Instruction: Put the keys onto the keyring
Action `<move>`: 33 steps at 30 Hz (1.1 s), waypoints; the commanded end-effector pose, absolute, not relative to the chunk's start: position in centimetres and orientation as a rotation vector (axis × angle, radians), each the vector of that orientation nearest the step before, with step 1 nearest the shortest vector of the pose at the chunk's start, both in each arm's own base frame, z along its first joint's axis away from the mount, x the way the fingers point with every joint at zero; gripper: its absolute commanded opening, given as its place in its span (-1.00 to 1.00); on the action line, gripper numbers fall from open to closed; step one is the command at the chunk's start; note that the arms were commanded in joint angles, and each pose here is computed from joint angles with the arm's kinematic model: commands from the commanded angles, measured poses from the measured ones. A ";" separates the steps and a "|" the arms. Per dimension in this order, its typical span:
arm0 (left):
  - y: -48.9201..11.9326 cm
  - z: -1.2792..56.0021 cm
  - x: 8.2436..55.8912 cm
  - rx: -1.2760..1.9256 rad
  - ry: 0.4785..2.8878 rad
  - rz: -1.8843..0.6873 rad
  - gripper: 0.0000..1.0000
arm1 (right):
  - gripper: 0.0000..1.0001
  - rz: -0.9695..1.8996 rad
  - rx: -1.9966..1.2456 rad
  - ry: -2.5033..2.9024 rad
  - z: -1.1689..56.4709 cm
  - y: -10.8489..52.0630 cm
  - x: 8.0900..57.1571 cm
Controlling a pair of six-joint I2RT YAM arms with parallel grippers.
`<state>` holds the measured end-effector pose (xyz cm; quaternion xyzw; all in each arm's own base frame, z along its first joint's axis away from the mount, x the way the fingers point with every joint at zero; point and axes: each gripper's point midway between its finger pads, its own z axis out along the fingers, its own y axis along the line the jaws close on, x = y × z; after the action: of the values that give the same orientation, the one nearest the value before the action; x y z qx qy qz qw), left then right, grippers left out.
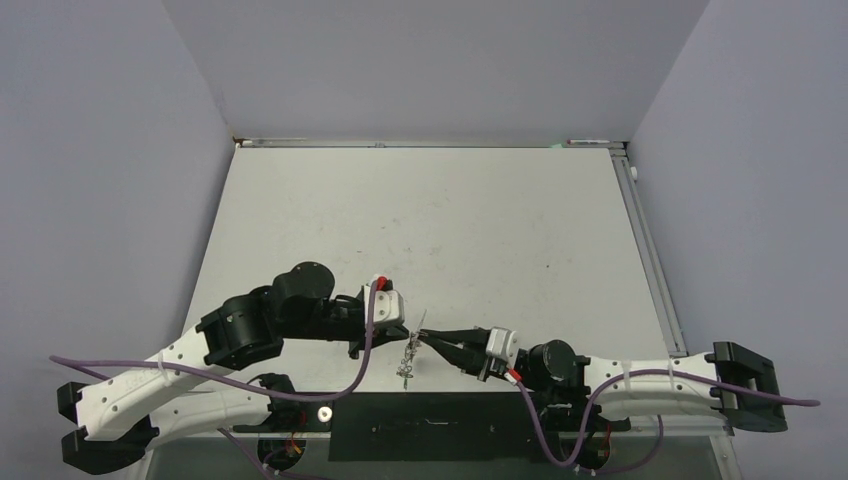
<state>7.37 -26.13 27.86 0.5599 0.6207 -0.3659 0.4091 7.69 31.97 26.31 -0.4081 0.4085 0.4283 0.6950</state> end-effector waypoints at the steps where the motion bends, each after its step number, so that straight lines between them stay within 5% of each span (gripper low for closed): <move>1: -26.0 28.8 7.0 1.418 1.501 -0.928 -1.00 | -0.90 1.014 -0.808 0.808 30.9 31.1 7.1; 33: -26.1 28.5 6.8 1.436 1.500 -0.931 -1.00 | -0.90 1.053 -0.898 0.819 30.1 33.0 6.1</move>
<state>6.88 -25.93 27.92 0.5699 0.6080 -0.3691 0.4114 7.02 32.93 25.29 -0.4354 0.4132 0.4340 0.6719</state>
